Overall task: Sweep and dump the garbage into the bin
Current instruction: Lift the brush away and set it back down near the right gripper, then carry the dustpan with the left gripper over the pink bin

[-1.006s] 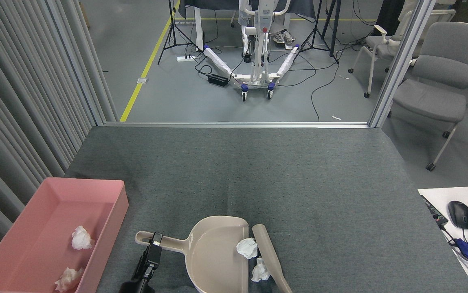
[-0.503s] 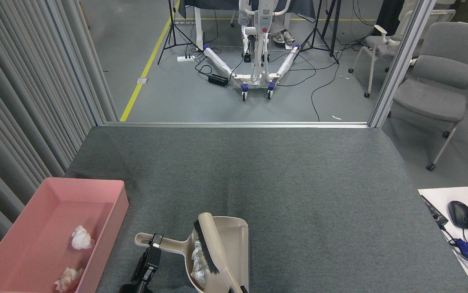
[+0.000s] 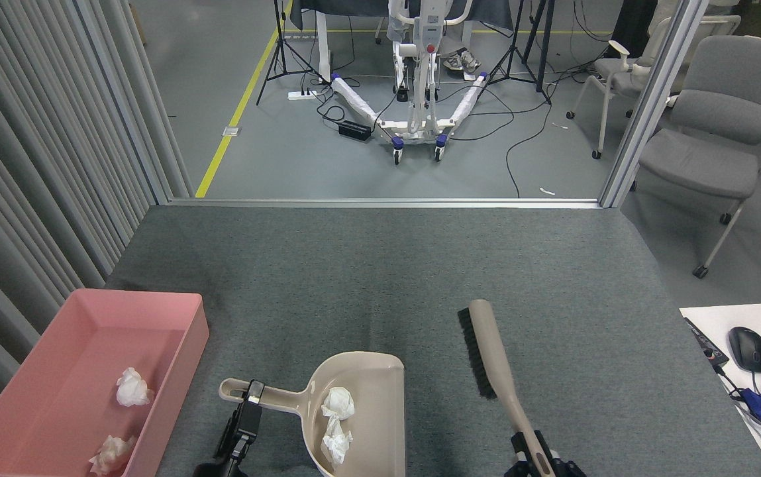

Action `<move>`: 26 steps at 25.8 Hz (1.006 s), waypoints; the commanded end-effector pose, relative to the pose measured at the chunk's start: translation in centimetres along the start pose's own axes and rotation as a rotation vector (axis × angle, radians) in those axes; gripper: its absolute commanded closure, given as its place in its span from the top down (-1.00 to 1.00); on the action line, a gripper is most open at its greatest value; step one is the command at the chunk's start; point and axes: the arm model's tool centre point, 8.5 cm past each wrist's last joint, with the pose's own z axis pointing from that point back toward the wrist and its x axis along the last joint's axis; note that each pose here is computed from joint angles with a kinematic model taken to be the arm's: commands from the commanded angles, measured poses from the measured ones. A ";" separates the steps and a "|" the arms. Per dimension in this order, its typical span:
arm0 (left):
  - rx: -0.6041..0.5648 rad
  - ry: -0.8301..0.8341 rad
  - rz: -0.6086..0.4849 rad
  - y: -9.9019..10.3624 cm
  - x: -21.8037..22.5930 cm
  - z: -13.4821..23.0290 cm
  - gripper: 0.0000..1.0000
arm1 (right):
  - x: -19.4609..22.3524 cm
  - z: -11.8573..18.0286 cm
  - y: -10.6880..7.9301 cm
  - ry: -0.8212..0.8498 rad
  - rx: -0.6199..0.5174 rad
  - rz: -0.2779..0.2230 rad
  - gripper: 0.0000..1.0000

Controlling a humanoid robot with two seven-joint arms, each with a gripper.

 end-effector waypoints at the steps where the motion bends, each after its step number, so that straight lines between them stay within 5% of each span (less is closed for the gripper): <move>1: 0.009 -0.011 0.006 0.4 0.3 -0.1 -0.95 | -5.0 1.2 -1.9 0.095 -0.015 0.068 -1.00; 6: 0.039 -0.007 0.068 1.5 0.6 -0.4 -0.96 | -8.3 2.2 -2.0 0.136 0.021 0.112 -1.00; 17: 0.049 0.011 0.075 5.6 1.4 -0.5 -1.00 | -9.5 3.0 0.0 0.161 0.086 0.097 -1.00; 26: 0.087 -0.004 0.106 11.8 2.1 -1.7 -1.00 | -10.2 3.2 1.4 0.180 0.121 0.092 -1.00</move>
